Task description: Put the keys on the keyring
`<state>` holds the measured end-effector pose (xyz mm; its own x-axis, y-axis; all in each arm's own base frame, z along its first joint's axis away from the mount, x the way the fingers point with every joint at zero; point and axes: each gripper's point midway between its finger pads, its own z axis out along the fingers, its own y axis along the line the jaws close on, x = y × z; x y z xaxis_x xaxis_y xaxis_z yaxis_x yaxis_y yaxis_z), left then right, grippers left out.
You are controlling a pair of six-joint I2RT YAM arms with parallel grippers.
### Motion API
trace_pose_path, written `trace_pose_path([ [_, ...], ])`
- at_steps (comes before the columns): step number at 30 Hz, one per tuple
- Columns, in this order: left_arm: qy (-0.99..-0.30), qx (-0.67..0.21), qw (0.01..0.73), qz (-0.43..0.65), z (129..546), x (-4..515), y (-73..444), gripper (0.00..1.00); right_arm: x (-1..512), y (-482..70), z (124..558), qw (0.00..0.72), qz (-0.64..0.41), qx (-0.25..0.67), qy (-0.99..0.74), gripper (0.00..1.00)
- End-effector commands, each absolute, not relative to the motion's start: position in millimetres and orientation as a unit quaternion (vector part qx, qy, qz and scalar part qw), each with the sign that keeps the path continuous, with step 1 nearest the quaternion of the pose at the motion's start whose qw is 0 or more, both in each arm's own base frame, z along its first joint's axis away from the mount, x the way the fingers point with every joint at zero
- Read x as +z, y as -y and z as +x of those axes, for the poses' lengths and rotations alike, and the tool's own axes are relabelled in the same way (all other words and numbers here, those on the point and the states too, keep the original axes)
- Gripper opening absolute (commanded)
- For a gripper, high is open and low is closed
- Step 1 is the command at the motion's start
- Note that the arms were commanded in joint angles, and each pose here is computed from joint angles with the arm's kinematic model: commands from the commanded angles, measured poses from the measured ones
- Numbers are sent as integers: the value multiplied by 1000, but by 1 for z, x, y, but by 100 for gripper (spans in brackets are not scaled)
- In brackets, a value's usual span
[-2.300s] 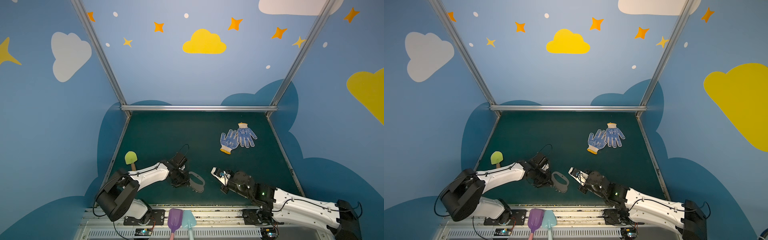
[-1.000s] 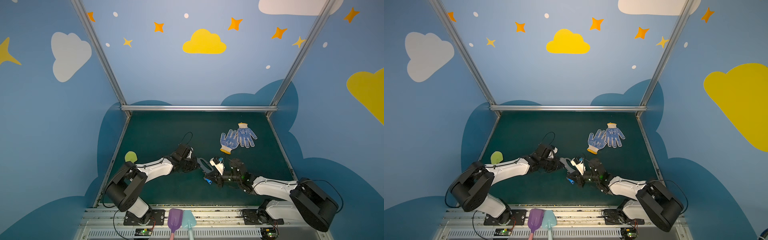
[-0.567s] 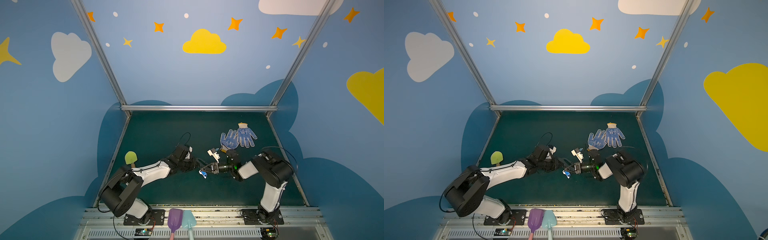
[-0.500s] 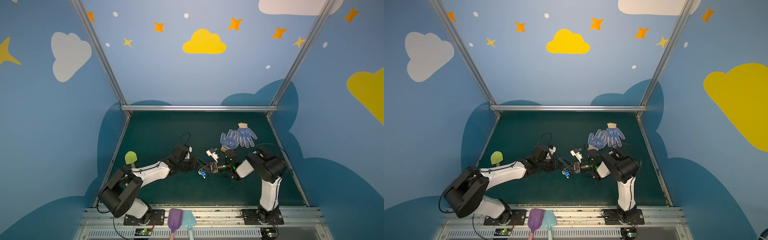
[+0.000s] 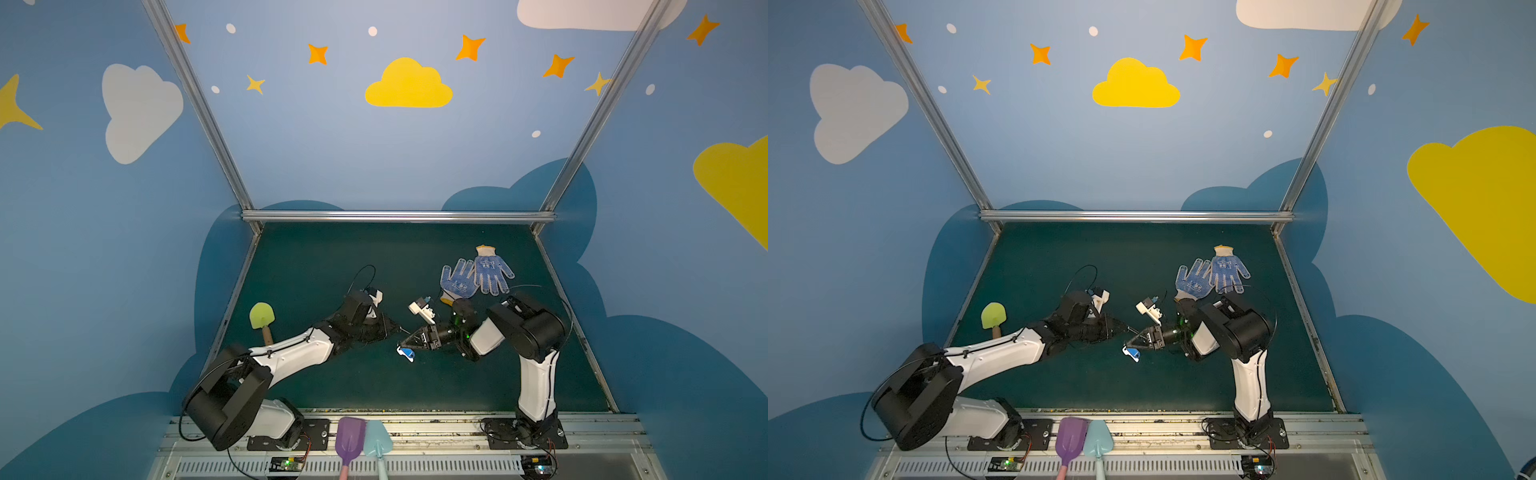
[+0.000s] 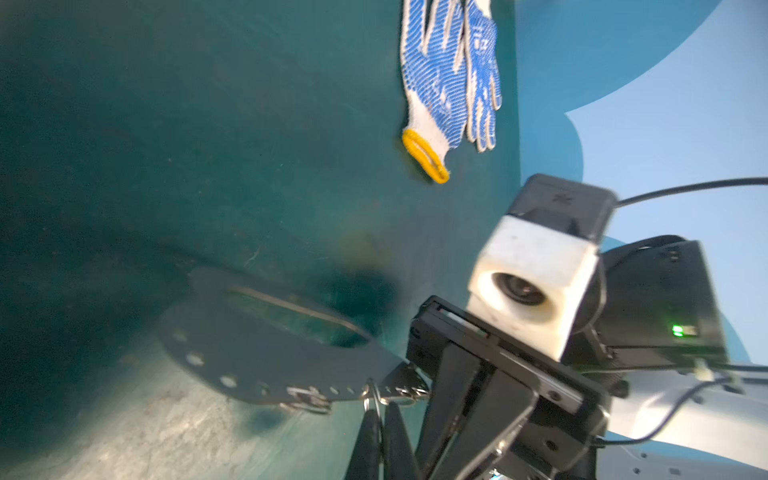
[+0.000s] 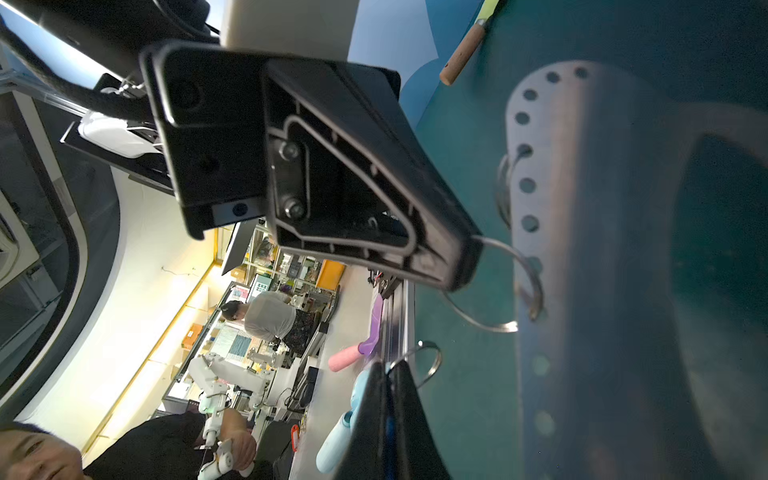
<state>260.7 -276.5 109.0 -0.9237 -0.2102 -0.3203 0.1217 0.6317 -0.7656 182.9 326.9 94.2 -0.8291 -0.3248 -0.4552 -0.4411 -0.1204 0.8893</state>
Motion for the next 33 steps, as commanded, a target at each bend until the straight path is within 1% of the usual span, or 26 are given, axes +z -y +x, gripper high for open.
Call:
trace_pose_path([
  [1, -871, -441, 214, -18, 261, 123, 276, 4, 107, -330, 184, 54, -313, 697, -643, 0],
  [10, -870, -442, 217, -17, 258, 126, 273, 4, 123, -337, 198, 81, -305, 698, -643, 0],
  [21, -869, -444, 218, -19, 258, 128, 273, 4, 120, -337, 209, 101, -284, 694, -654, 0],
  [33, -871, -442, 215, -19, 257, 127, 272, 4, 133, -331, 223, 134, -273, 692, -654, 0],
])
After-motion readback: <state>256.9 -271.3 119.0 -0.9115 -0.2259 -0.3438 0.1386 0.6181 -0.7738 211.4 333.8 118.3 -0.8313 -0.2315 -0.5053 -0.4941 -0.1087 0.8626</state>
